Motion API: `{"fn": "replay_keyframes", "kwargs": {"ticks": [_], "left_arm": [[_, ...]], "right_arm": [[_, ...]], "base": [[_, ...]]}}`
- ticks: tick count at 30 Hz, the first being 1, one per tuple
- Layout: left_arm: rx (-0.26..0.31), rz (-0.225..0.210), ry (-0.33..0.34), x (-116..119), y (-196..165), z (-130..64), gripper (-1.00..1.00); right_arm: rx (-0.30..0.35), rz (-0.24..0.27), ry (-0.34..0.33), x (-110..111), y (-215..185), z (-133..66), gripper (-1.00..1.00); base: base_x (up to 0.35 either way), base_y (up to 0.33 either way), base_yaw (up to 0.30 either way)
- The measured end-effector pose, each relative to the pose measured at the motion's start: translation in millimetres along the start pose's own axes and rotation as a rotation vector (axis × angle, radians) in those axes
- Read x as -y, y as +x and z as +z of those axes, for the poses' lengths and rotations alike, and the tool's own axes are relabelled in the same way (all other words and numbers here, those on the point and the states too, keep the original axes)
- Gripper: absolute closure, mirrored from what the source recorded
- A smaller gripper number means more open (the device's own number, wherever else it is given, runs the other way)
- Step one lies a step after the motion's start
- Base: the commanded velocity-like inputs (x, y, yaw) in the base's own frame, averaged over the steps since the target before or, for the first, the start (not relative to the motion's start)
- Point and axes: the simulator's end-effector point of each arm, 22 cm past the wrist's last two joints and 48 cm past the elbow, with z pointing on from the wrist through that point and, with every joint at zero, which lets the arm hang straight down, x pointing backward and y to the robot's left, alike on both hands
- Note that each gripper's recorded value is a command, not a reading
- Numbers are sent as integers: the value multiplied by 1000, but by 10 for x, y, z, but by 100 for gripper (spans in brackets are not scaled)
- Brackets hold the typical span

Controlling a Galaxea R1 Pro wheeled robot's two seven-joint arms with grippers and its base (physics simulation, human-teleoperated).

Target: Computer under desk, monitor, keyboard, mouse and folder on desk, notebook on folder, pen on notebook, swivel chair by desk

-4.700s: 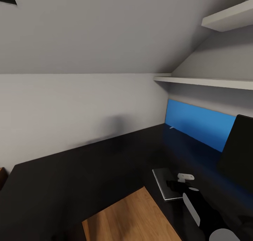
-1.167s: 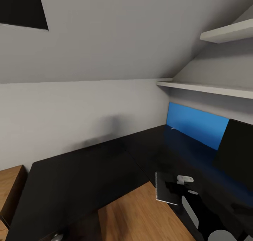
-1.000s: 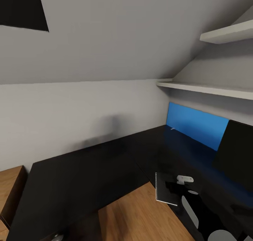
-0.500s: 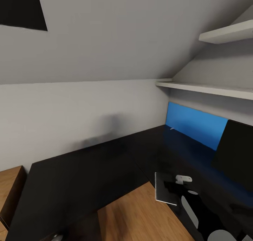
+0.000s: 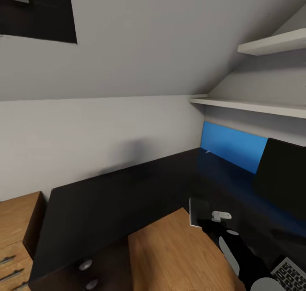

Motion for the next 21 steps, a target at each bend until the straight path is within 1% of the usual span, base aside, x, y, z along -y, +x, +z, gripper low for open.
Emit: {"fn": "replay_keyframes", "kwargs": {"ticks": [1, 8, 10, 18, 20, 21], "left_arm": [[0, 0, 0, -1, -1, 0, -100], [0, 1, 1, 3, 0, 0, -100], [2, 0, 1, -1, -4, -12, -100], [0, 0, 1, 2, -1, -2, -100], [0, 0, 0, 1, 0, -3, -100], [0, 0, 0, 1, 1, -3, -100]], "right_arm": [[0, 0, 0, 0, 0, 0, -100], [0, 16, -24, -200, 18, 4, -100], [-4, 24, -32, -271, 47, -12, -100], [-9, 32, -34, -331, 129, 19, -100], [-24, 44, -36, -381, 217, 30, -100], [-39, 59, -31, -401, 321, 42, -100]], "base": [[-307, 134, 0], [-304, 95, 0], [-64, 3, 0], [-14, 1, 0], [-2, 0, 0], [-1, 0, 0]]}}
